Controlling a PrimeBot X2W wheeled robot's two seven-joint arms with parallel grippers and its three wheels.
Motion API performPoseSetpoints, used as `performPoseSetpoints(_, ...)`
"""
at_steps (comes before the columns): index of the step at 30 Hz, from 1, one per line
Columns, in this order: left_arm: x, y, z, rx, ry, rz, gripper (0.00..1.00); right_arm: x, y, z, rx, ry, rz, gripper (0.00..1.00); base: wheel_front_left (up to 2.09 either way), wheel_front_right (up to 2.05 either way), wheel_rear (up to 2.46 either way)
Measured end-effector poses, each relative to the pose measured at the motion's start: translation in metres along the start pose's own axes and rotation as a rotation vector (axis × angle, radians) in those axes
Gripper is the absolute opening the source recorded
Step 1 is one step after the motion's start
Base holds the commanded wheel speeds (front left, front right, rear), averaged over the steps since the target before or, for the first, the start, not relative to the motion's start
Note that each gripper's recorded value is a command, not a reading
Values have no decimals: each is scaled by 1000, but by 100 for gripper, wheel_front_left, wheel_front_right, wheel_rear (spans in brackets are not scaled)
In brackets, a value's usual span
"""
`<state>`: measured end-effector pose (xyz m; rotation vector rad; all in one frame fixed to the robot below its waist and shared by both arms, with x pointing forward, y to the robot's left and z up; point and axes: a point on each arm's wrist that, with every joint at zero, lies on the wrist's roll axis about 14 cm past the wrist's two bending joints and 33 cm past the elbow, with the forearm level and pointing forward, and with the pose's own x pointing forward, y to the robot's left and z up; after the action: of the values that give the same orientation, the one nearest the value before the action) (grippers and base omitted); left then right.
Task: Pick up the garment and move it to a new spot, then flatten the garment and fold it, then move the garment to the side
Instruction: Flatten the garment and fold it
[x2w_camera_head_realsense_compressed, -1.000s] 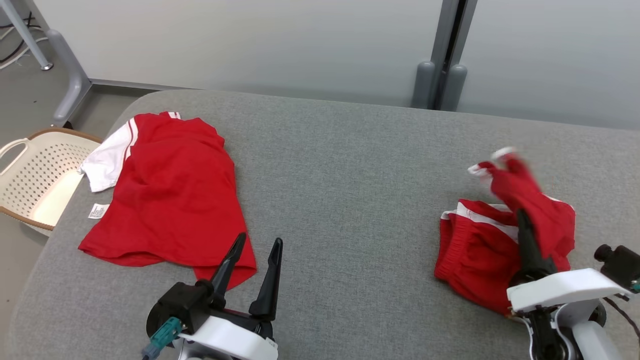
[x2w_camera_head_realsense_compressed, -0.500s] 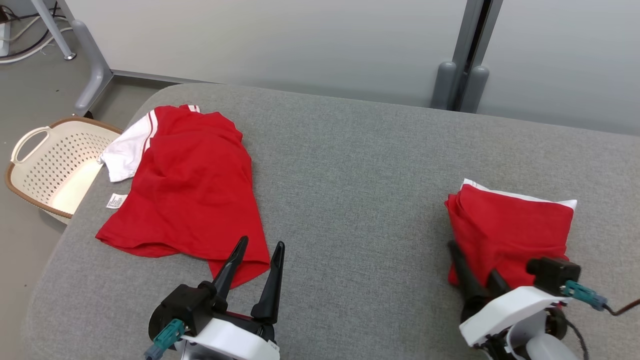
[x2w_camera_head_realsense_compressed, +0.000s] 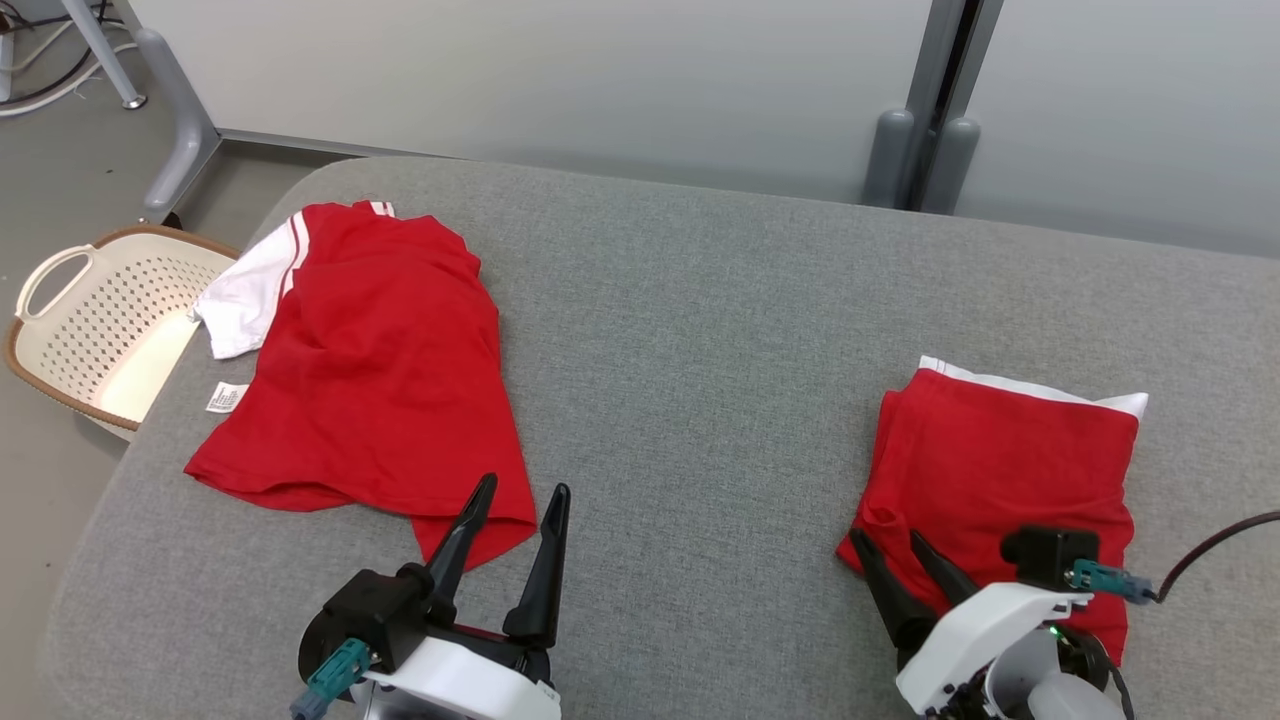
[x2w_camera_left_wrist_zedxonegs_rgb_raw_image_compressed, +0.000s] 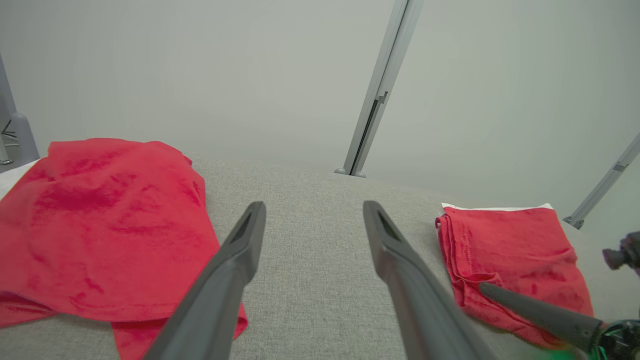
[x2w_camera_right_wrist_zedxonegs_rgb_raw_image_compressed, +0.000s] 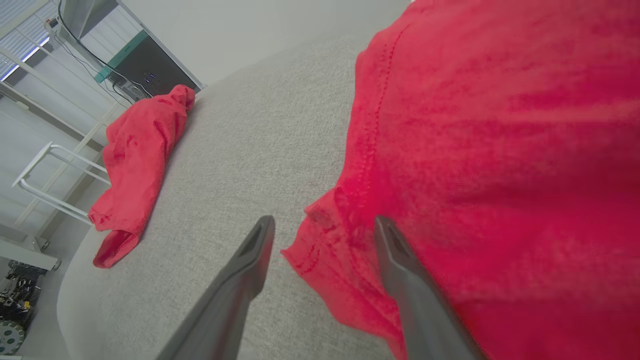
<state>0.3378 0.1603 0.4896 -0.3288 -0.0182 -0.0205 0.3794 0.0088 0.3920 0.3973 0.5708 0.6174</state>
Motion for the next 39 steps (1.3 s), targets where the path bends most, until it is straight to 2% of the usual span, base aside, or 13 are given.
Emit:
performPoseSetpoints(4, 2, -2, -1, -2, 4, -4, 100, 4, 7, 15, -2, -56, 17, 100, 0, 0, 0)
performPoseSetpoints(10, 8, -10, 2, -2, -7, -37, 100, -12, -5, 66, -34, -254, -9, 100, 0, 0, 0)
performPoseSetpoints(18, 24, -27, 24, -7, -76, -97, 100, -63, -53, 126, -297, -470, -178, 100, 0, 0, 0)
performPoseSetpoints(25, 31, -38, 31, -9, -101, -135, 100, -109, -66, 138, -410, -585, -328, 100, 0, 0, 0)
performPoseSetpoints(31, 28, -42, 27, -45, -90, -137, 100, -134, -74, 117, -400, -589, -420, 100, 0, 0, 0)
performPoseSetpoints(38, 28, -42, 19, -48, -64, -134, 100, -124, -62, 116, -403, -593, -390, 100, 0, 0, 0)
performPoseSetpoints(39, 28, -41, 18, -47, -62, -131, 100, -120, -60, 117, -404, -591, -378, 44, 0, 0, 0)
